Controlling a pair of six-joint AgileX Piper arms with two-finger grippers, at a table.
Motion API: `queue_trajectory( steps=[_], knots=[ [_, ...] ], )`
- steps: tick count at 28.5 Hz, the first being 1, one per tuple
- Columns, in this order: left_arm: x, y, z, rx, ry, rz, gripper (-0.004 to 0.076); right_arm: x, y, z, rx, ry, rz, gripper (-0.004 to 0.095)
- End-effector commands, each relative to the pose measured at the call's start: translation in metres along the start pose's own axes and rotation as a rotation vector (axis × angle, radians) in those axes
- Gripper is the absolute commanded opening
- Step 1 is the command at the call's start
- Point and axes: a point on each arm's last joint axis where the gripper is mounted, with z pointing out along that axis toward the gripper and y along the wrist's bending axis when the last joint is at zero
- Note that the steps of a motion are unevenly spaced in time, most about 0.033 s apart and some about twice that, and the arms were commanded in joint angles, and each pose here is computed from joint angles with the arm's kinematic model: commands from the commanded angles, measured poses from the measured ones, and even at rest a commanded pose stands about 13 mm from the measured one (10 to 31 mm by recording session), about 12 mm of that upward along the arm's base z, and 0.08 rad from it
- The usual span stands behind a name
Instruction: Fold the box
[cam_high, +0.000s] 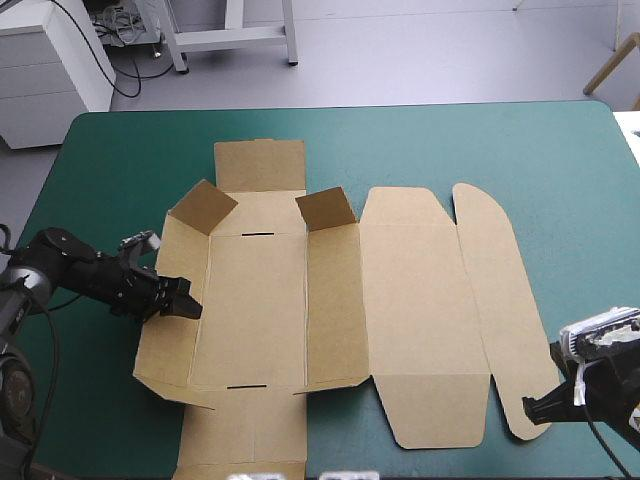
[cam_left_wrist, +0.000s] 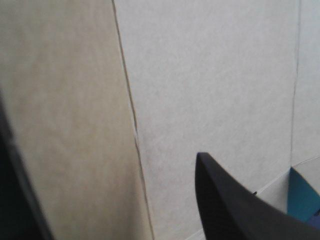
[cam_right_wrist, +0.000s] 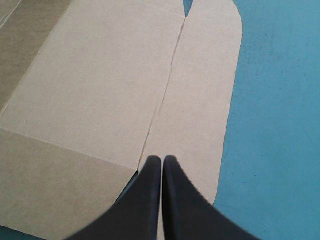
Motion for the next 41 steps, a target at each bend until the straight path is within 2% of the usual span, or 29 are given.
queue_trajectory(
  steps=[1, 3, 4, 18, 22, 31, 41],
  knots=[
    [0.003, -0.019, -0.002, 0.004, 0.057, 0.055, 0.0217, -0.010, -0.001, -0.004, 0.007, -0.070, -0.011, -0.0004],
    [0.001, -0.021, -0.003, -0.014, 0.060, 0.076, 0.0087, -0.010, -0.001, -0.004, 0.007, -0.067, -0.011, -0.0004],
    [-0.002, -0.022, -0.005, -0.017, 0.049, 0.082, -0.0008, -0.009, -0.001, -0.004, 0.006, -0.061, -0.011, -0.0004],
    [-0.021, -0.028, -0.018, -0.028, -0.084, 0.040, -0.0010, -0.007, -0.001, -0.004, 0.004, -0.040, -0.011, -0.0004],
    [-0.033, -0.041, -0.034, -0.060, -0.121, 0.178, -0.0010, -0.007, 0.002, -0.004, -0.026, -0.036, 0.007, -0.0004],
    [-0.064, -0.103, -0.062, -0.407, -0.128, 0.551, -0.0010, -0.011, 0.003, -0.004, -0.041, -0.077, 0.014, -0.0004],
    [-0.078, -0.180, -0.044, -0.717, -0.045, 0.946, -0.0010, -0.011, 0.003, -0.004, -0.037, -0.076, -0.012, -0.0004]
  ],
)
